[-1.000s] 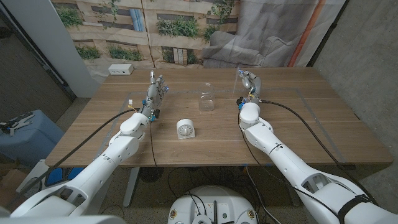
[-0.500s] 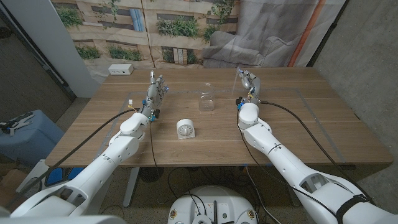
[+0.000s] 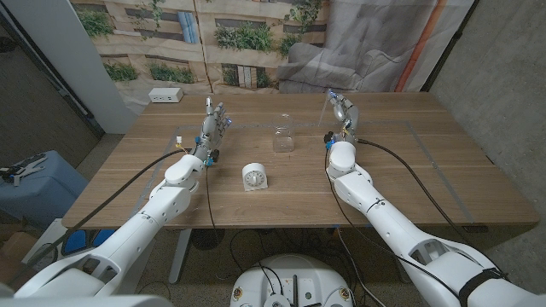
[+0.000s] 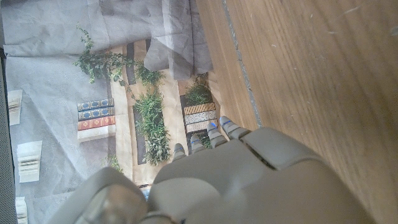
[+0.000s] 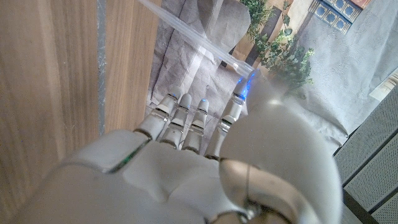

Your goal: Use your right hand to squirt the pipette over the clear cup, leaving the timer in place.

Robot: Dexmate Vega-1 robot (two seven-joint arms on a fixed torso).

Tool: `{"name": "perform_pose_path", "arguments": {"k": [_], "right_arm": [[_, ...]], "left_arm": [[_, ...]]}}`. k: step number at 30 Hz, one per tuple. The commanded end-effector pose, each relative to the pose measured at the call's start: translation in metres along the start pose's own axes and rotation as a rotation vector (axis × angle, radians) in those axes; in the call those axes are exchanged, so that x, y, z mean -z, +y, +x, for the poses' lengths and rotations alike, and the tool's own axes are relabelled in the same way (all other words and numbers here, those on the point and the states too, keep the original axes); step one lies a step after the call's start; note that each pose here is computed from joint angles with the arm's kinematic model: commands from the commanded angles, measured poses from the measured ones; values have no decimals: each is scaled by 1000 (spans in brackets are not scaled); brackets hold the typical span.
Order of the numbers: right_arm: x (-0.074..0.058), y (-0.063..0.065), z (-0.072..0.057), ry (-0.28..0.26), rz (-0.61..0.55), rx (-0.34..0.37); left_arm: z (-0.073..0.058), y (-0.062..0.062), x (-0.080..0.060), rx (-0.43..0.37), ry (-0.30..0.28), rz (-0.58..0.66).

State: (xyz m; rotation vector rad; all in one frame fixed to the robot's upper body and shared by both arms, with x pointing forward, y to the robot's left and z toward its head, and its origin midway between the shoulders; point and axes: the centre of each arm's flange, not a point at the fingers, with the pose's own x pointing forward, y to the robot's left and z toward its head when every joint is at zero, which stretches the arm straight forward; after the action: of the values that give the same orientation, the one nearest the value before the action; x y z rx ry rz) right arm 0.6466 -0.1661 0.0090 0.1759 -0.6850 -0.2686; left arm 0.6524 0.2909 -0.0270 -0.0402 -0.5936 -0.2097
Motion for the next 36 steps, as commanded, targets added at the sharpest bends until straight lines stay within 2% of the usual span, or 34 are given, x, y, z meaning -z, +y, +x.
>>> {"name": "perform_pose_path", "arguments": {"k": [1,22,36], "right_arm": [[-3,-4,-1,-7,26,-7],[-7,-5,-5,-15,1,-29],[-16,-11,-7,-51,-59,-42]], "left_arm": [[0,0,0,0,0,0],[0,0,0,0,0,0],[0,0,0,0,0,0]]}}
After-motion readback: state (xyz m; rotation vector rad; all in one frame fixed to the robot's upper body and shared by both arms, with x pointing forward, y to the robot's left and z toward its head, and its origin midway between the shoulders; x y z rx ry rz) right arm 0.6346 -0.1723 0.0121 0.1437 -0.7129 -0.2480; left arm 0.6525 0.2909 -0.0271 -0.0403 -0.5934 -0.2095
